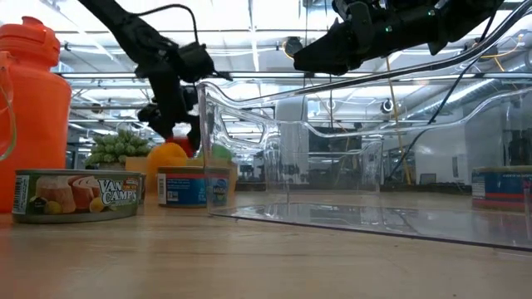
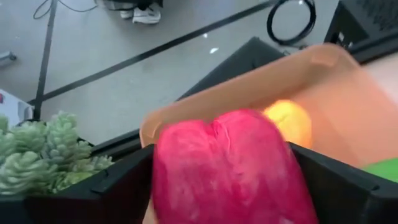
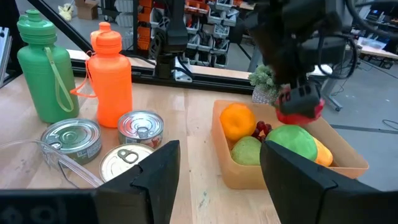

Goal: Pick & Place Food Item
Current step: Put the bell pepper into the orange bin, then put the orange water bottle into the top transparent bin

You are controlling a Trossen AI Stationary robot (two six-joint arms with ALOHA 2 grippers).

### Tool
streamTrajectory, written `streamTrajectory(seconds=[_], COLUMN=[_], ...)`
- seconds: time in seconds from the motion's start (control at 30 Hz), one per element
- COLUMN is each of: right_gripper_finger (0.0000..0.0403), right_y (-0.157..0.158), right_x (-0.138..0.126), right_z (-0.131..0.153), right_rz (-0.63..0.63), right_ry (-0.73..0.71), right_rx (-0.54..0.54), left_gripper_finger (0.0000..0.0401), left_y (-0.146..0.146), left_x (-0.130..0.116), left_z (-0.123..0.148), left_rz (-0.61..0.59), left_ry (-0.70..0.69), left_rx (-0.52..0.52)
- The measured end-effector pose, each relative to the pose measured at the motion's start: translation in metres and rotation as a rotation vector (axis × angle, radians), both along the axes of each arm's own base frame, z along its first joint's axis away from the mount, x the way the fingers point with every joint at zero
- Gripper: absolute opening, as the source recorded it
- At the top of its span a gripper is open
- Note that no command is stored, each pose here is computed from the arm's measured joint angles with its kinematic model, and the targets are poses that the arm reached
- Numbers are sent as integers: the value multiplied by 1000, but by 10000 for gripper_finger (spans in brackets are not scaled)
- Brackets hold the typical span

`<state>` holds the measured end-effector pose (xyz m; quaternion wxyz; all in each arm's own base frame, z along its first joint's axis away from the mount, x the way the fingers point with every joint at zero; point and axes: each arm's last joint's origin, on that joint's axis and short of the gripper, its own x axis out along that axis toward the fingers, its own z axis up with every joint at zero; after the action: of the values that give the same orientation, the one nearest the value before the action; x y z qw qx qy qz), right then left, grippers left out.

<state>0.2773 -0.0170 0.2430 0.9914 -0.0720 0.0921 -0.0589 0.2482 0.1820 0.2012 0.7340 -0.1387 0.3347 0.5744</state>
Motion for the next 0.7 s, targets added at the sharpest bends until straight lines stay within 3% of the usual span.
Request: streamTrajectory(seconds=[0.2,0.37,0.47,0.7], right_gripper_finger=[210,210,210,210], right_y=[0,0,0,0], right_x=[0,0,0,0], right_z=[0,0,0,0], right_rz=[0,0,0,0], right_ry=[0,0,0,0], right_rx=[0,0,0,0], left_gripper_finger=[387,393,388,375], left_y=[-3,-7,-12,-35], left_x=[5,5,1,-21], left_z=[-6,-1,14,64], left_rz=[-32,-89,-166,-331], left_ry=[22,36,19,-182], left_rx=[-18,-16,-18,-48])
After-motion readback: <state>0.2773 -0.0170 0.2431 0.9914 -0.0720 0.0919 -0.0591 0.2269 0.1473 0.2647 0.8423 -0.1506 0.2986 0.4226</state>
